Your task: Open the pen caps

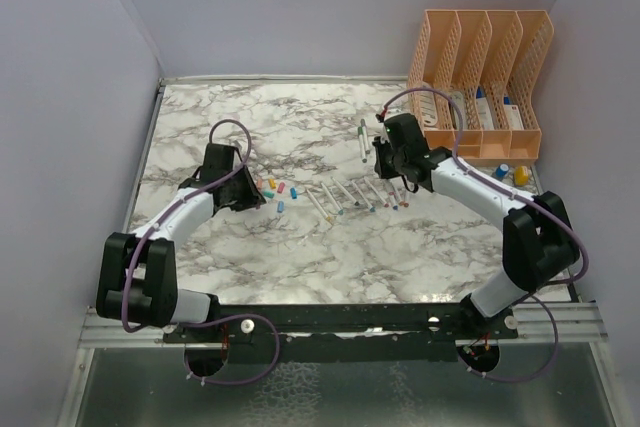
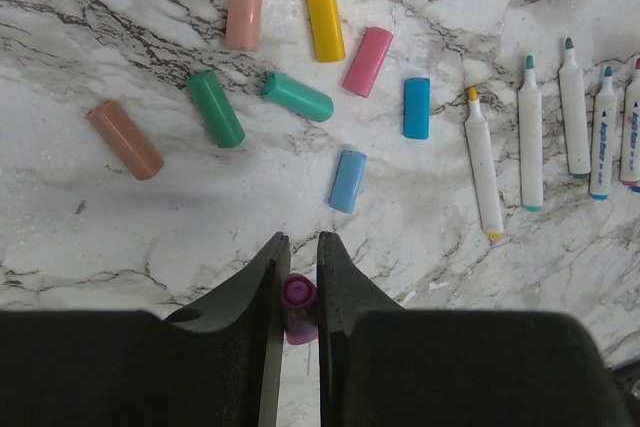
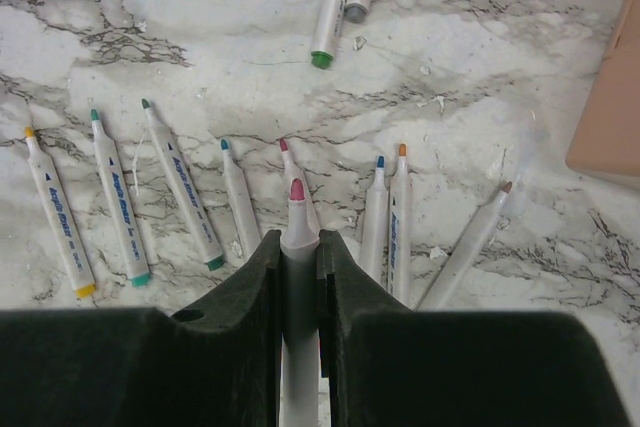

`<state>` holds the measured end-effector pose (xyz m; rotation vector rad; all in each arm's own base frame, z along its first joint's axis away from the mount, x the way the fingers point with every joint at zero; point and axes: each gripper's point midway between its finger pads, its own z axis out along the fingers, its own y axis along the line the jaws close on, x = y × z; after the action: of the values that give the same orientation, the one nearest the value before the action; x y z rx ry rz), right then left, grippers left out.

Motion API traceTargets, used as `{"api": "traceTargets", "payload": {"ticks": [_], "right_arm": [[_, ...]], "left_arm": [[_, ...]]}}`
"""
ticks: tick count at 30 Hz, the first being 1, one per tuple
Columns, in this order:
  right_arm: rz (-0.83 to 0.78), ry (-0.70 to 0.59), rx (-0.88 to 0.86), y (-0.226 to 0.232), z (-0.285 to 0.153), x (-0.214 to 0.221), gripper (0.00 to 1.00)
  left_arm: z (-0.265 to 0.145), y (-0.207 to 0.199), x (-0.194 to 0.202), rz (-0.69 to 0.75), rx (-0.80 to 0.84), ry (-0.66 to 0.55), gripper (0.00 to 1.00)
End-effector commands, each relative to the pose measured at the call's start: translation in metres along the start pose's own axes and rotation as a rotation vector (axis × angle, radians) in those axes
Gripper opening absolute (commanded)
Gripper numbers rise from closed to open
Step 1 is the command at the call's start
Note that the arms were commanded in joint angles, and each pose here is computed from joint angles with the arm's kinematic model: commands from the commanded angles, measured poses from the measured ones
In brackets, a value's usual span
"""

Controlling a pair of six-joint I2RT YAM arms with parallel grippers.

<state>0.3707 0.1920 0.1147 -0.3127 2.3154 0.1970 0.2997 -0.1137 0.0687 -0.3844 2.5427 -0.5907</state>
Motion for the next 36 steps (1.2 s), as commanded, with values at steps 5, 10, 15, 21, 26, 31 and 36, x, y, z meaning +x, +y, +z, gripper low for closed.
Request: {"api": "traceTargets", "payload": {"ticks": [5, 10, 15, 21, 26, 31, 36], "right_arm": [[-0.021, -0.037, -0.053, 0.011, 0.009, -0.019, 0.01], [0.053, -0.004, 0.159, -0.025, 0.012, -0.009, 0.01], [0.154, 0.043, 0.235, -0.054, 0.013, 0.010, 0.01], [0.281, 0.064, 0.304, -0.088, 0.007, 0.033, 0.01], [0.340, 0.112, 0.352, -0.103, 0.008, 0.055, 0.01], [0.375, 0.143, 0.394, -0.113, 0.011, 0.074, 0.01], [0.389, 0.176, 0.403, -0.118, 0.018, 0.090, 0.01]], "left_arm": [[0.009, 0.015, 0.017, 0.024, -0.052, 0.041, 0.00], [0.014, 0.021, 0.024, 0.027, -0.070, 0.065, 0.00], [0.017, 0.025, 0.029, 0.030, -0.076, 0.084, 0.10], [0.019, 0.027, 0.034, 0.029, -0.074, 0.097, 0.23], [0.018, 0.025, 0.032, 0.038, -0.068, 0.098, 0.38], [0.012, 0.019, 0.022, 0.049, -0.064, 0.075, 0.49], [0.000, 0.006, 0.002, 0.060, -0.046, 0.013, 0.50]]}}
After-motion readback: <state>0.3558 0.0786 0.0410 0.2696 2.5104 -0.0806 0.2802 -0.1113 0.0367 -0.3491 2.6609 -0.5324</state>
